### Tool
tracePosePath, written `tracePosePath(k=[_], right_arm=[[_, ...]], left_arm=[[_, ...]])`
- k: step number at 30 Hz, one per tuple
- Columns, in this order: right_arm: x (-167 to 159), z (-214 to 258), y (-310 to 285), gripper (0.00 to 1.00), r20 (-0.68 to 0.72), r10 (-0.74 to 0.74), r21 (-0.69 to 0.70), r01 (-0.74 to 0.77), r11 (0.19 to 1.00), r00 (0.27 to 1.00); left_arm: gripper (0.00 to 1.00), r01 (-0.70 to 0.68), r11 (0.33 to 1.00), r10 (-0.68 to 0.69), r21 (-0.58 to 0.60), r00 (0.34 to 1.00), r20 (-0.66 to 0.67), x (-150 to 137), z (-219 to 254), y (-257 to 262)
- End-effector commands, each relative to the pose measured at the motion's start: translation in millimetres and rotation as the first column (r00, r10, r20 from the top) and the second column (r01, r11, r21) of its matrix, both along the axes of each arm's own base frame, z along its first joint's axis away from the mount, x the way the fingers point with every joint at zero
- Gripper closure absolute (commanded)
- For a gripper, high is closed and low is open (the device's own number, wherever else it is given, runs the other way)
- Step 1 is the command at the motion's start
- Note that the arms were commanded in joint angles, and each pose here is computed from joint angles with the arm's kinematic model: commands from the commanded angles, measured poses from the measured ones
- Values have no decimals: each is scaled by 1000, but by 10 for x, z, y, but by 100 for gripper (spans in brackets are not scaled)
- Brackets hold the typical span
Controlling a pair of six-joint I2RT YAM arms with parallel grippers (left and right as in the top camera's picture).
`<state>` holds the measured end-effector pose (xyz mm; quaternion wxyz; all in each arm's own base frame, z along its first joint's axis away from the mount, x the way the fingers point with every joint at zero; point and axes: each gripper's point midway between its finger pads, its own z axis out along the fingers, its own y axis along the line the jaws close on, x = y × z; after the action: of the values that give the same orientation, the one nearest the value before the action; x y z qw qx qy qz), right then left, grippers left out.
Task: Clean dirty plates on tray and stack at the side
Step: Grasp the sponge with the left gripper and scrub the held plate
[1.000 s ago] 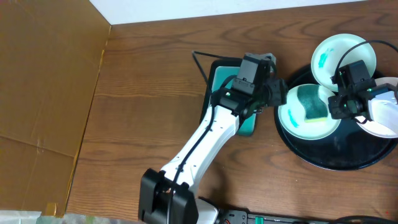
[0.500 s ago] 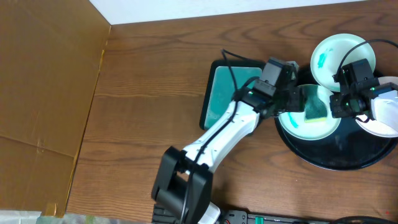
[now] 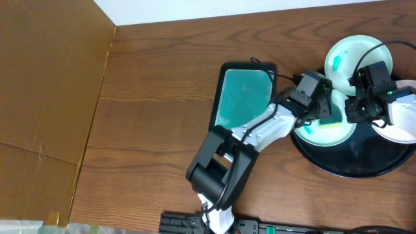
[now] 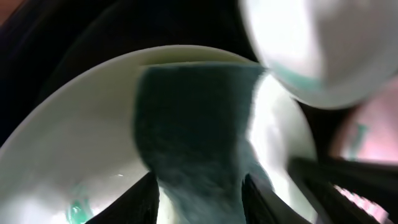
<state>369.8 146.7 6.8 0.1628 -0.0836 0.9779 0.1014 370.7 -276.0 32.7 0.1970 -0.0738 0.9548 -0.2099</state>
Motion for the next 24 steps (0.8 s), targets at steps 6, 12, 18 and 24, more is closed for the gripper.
tracePosePath(k=[6, 12, 18, 24], right_arm=[[-31, -32, 24, 99, -16, 7, 10, -7, 1000, 1000], [-40, -36, 21, 99, -20, 7, 9, -7, 1000, 1000], [-41, -36, 21, 99, -21, 7, 9, -7, 1000, 1000], [-41, -36, 21, 99, -21, 7, 9, -7, 1000, 1000]], left_arm=[[46, -85, 996, 85, 2, 994, 64, 87, -22, -114], [46, -85, 996, 83, 11, 993, 79, 86, -14, -130], [46, -48, 997, 42, 53, 994, 99, 81, -30, -107], [46, -14, 995, 7, 95, 997, 70, -27, -102, -86]])
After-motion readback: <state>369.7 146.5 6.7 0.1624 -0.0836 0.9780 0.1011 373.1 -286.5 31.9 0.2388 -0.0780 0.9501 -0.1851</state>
